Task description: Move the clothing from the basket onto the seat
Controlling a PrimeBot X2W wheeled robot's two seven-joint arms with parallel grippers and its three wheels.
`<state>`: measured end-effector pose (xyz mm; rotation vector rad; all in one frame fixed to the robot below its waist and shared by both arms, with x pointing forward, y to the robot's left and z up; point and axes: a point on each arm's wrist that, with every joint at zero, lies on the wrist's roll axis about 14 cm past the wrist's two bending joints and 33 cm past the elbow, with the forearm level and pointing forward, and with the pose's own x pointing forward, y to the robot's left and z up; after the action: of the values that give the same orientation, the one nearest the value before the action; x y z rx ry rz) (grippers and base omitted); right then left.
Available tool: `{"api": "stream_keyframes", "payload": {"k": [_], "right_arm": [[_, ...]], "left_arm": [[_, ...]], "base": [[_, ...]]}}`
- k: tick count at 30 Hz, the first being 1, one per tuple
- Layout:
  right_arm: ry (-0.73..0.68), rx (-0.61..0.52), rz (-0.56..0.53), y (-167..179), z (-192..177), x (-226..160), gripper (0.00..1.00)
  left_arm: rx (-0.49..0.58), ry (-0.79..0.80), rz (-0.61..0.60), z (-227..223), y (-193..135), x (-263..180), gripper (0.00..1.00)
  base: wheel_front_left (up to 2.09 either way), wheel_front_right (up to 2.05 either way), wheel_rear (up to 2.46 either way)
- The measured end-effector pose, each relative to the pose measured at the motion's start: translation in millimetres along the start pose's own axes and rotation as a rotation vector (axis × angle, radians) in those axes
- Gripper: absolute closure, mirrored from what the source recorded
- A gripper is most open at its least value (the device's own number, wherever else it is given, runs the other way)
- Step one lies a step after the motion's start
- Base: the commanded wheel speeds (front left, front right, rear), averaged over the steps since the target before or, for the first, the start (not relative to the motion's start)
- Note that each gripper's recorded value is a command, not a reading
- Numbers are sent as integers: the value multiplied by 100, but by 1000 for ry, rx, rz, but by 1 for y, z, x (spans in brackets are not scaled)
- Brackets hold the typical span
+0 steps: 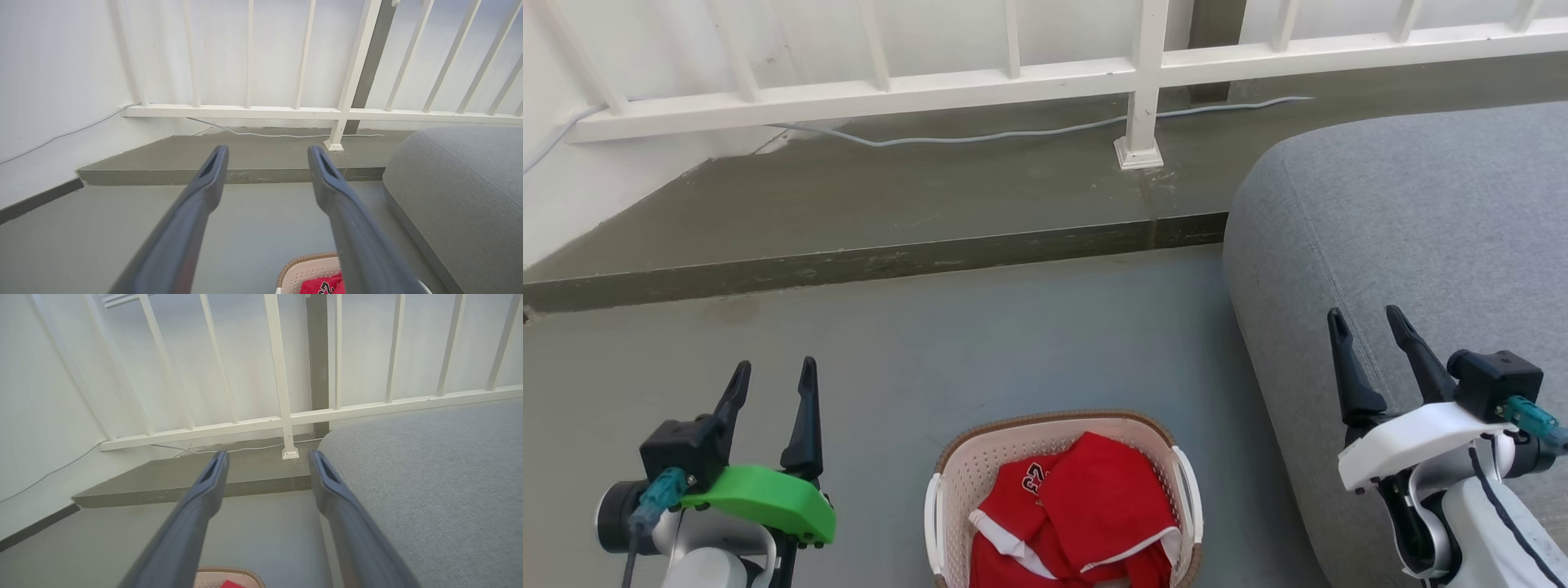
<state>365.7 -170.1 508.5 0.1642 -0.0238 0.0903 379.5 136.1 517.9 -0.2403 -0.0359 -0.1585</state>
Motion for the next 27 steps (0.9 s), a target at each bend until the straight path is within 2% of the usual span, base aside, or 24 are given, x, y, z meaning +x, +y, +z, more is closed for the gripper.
{"api": "stream_keyframes", "payload": {"k": [13, 27], "right_arm": [[-44, -127, 42, 11, 4, -1, 0], [-31, -107, 34, 10, -1, -2, 0]], "left_arm": [[102, -50, -10, 5, -7, -1, 0], [117, -42, -3, 2, -5, -2, 0]], "base": [[0, 0, 0], [0, 0, 0]]}}
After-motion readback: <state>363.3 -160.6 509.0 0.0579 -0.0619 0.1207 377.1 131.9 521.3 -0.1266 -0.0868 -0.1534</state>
